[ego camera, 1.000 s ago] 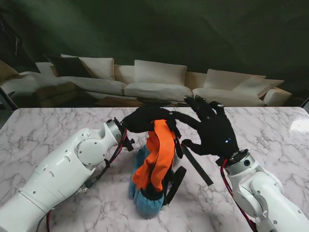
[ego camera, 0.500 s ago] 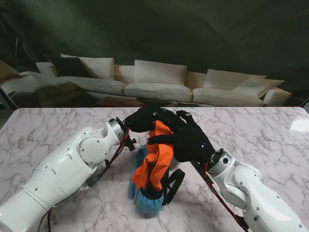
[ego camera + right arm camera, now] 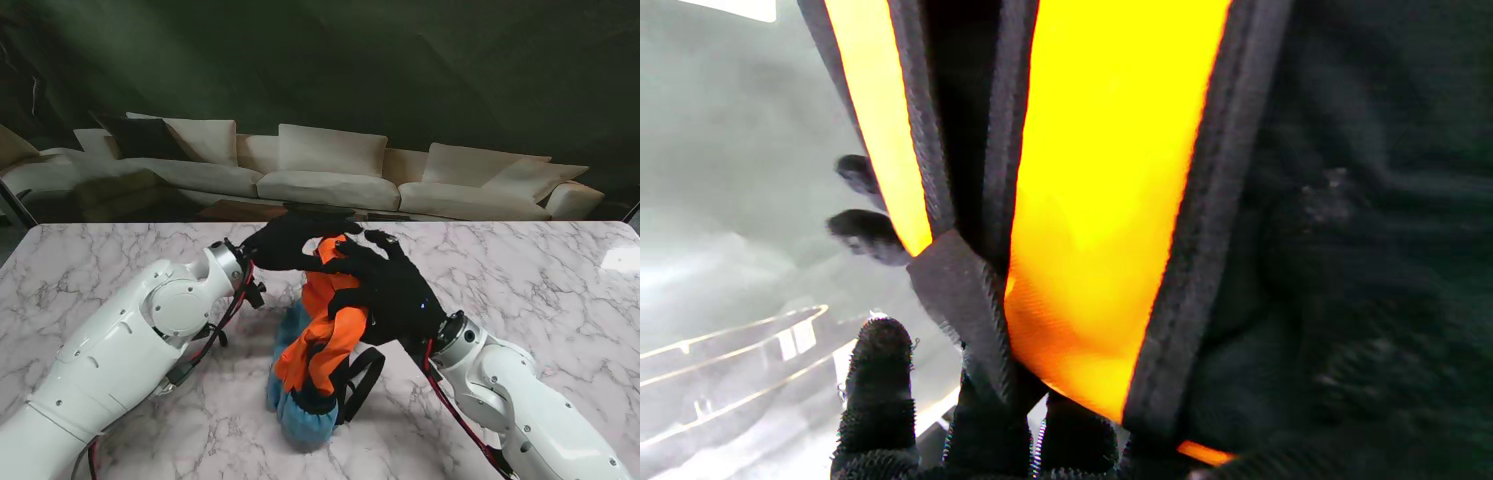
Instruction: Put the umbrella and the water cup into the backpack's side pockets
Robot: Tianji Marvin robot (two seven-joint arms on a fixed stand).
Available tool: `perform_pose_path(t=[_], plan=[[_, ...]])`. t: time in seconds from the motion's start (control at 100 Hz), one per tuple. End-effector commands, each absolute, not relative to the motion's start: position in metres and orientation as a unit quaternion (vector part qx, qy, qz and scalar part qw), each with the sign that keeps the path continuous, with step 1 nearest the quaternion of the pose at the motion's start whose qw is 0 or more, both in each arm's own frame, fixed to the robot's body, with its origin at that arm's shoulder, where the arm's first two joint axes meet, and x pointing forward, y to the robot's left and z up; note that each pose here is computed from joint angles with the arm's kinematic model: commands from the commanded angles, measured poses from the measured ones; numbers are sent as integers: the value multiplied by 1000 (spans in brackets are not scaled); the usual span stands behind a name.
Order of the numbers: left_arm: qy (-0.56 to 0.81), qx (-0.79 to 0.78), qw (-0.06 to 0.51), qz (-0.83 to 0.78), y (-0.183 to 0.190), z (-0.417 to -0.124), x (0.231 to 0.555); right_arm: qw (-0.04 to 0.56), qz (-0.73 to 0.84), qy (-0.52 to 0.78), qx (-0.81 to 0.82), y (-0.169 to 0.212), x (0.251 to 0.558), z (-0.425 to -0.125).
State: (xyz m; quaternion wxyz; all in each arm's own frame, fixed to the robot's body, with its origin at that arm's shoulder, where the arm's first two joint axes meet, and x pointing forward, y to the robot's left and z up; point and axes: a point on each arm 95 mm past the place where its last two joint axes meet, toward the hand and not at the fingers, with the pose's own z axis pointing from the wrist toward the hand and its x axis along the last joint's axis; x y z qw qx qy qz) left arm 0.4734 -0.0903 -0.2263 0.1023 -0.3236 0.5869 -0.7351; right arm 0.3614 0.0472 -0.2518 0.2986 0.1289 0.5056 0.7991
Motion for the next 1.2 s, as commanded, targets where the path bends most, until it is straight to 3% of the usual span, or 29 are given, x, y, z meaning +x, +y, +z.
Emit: perform_pose_path(t=[0.0, 0.32, 0.49, 0.63, 1.19], plan=[[589, -318, 128, -732, -78, -221, 476, 301, 803, 497, 131, 47, 357, -247], [565, -318, 175, -741, -47, -199, 470, 299, 819, 456, 178, 44, 355, -220], [562, -314, 180, -744, -42, -198, 466, 330, 797, 469, 188, 41, 357, -206], [553, -316, 173, -751, -43, -198, 461, 365, 769, 491, 187, 37, 361, -197], [519, -302, 116, -791, -48, -188, 429, 410, 730, 518, 176, 41, 370, -171]])
